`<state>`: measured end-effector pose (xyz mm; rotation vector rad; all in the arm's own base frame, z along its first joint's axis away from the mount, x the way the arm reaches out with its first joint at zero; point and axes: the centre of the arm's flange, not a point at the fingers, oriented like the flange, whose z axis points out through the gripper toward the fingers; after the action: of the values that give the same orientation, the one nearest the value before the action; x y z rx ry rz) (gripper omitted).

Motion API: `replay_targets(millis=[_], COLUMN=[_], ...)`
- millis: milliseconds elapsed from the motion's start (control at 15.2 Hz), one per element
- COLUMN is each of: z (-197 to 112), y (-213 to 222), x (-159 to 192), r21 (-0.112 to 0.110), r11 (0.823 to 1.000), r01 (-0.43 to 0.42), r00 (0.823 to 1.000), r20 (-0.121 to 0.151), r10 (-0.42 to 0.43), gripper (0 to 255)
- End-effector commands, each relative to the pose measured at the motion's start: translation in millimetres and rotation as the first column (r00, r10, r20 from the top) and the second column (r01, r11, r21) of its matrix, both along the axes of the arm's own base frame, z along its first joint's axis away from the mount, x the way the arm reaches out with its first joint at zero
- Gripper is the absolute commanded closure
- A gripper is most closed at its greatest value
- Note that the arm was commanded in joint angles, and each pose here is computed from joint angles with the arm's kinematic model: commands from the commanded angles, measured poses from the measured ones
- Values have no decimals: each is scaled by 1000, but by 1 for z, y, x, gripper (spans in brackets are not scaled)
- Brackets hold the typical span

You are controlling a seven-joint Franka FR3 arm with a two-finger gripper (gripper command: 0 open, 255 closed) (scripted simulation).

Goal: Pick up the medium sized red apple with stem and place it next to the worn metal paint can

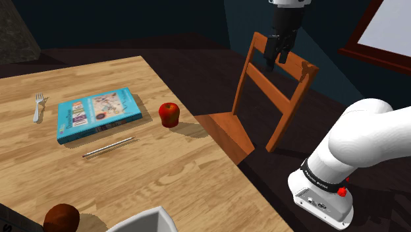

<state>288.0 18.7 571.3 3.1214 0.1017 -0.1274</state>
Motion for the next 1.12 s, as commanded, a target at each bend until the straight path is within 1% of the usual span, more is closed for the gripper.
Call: replay_targets(millis=[0,528,1056], z=[0,-52,-99], y=[0,58,114], x=[0,58,122], r21=[0,43,88], r11=[1000,997,987], r01=[0,67,131], r00=[1000,997,987], r20=[0,41,79], r10=[0,-68,-138], gripper=[0,0,0])
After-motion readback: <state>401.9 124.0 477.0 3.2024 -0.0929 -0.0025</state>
